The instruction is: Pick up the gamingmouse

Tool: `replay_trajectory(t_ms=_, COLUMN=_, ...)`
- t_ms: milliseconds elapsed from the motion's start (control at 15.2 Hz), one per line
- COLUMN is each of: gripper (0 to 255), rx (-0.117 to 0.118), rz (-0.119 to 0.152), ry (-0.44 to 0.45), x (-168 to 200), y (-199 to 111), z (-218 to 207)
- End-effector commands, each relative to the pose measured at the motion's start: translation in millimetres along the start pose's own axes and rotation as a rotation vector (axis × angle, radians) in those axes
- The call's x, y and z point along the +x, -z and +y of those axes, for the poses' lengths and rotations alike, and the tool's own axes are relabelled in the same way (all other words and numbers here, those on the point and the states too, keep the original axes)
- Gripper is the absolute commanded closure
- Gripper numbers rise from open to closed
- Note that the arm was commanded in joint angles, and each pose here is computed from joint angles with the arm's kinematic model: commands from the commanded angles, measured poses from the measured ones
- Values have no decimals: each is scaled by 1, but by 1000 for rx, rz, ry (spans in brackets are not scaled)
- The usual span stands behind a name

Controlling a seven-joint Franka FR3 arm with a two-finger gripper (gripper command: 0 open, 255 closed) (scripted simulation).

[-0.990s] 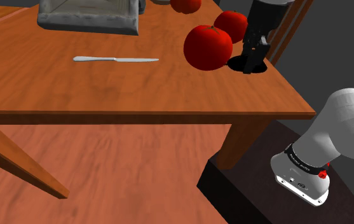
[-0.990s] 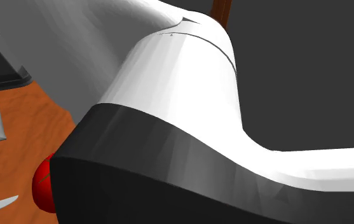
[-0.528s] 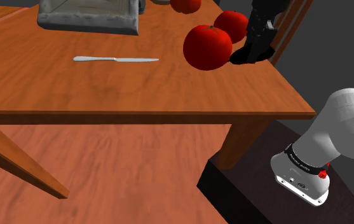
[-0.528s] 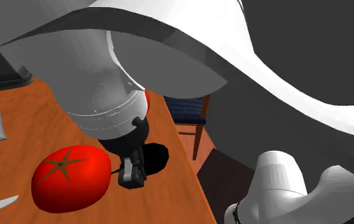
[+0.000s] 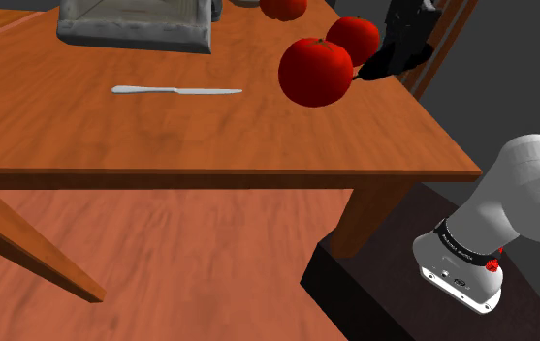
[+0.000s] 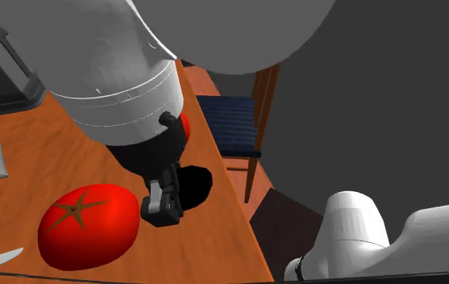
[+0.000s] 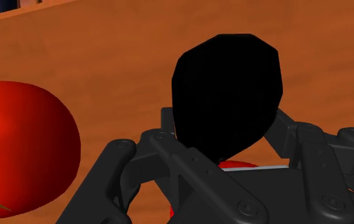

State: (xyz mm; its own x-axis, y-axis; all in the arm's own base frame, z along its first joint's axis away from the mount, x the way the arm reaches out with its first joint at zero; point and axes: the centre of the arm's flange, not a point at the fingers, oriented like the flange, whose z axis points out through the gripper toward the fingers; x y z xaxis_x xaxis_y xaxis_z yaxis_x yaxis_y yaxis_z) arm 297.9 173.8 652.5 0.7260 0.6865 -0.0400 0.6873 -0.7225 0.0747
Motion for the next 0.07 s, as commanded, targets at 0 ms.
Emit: replay_trajectory(t_ms=0, gripper=255, rx=0, rz=0, ry=0, x=0, y=3, z=0)
